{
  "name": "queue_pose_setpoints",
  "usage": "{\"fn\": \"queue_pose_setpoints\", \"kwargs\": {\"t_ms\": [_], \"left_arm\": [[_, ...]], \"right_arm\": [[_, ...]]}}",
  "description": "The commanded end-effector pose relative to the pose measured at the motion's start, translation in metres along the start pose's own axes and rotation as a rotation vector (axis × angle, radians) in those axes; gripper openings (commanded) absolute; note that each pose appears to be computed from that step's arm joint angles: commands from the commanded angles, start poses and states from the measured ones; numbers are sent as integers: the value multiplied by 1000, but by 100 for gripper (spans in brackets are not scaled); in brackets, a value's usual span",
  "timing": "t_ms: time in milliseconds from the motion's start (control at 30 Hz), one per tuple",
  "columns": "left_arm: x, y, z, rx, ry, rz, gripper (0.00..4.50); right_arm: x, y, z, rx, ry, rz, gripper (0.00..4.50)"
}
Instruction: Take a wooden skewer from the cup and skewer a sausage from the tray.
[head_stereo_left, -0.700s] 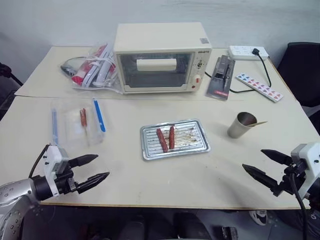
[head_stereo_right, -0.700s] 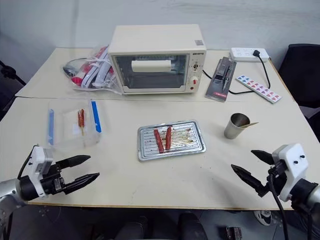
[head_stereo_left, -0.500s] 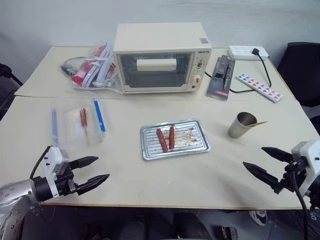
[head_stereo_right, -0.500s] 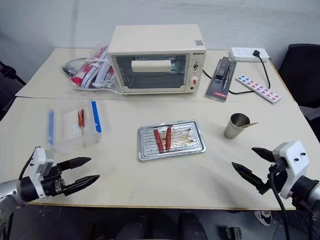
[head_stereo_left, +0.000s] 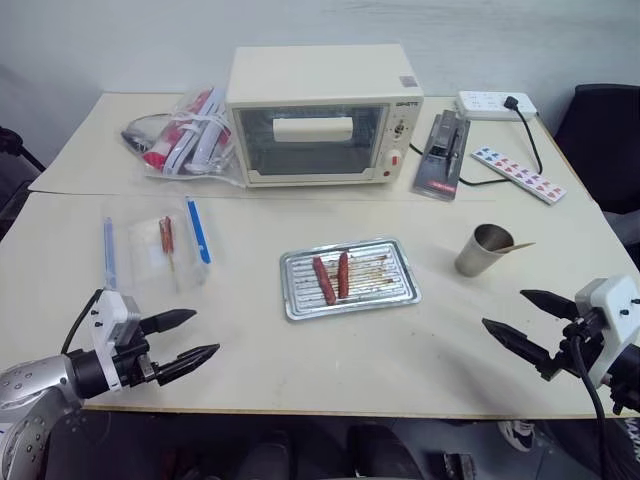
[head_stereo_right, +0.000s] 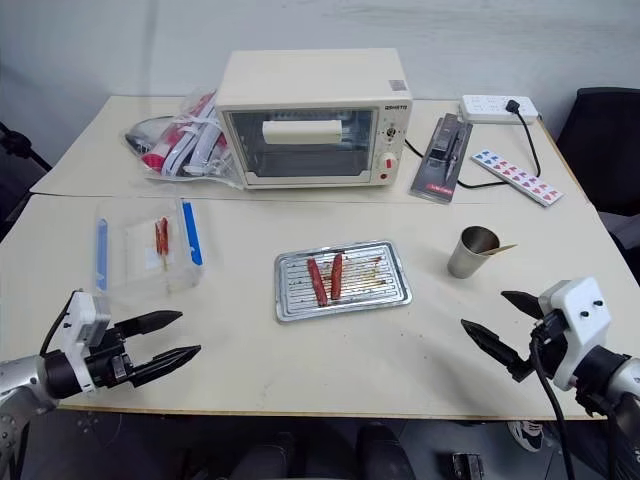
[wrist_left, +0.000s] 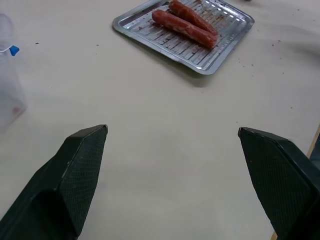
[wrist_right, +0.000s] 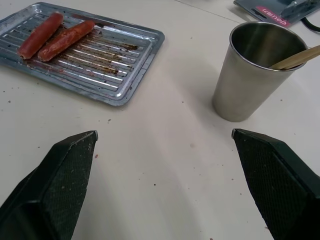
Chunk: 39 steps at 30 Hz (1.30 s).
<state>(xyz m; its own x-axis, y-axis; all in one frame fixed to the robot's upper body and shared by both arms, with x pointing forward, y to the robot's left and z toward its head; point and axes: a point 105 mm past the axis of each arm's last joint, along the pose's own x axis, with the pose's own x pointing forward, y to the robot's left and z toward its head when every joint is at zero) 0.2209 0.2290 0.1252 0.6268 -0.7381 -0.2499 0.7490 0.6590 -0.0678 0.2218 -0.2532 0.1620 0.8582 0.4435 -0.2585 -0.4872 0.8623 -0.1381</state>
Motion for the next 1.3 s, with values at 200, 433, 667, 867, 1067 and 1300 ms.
{"fn": "queue_pose_setpoints", "kwargs": {"t_ms": [200,433,667,867,1067,1300], "left_arm": [[25,-21,25,7,-66,-177,443],[46,-40,66,12,-100,-501,443],[78,-50,112,103,-133,-706,443],[92,-60,124,145,-136,-789,443],[95,-62,127,170,-138,-801,443],[99,-62,131,191,-148,-793,443]], "right_arm": [[7,-7,10,93,-127,-148,450],[16,-20,27,217,-271,-311,450],[33,-21,31,232,-295,-316,450],[43,-23,33,223,-304,-310,450],[43,-26,31,230,-309,-329,450],[49,-25,37,232,-331,-306,450]]}}
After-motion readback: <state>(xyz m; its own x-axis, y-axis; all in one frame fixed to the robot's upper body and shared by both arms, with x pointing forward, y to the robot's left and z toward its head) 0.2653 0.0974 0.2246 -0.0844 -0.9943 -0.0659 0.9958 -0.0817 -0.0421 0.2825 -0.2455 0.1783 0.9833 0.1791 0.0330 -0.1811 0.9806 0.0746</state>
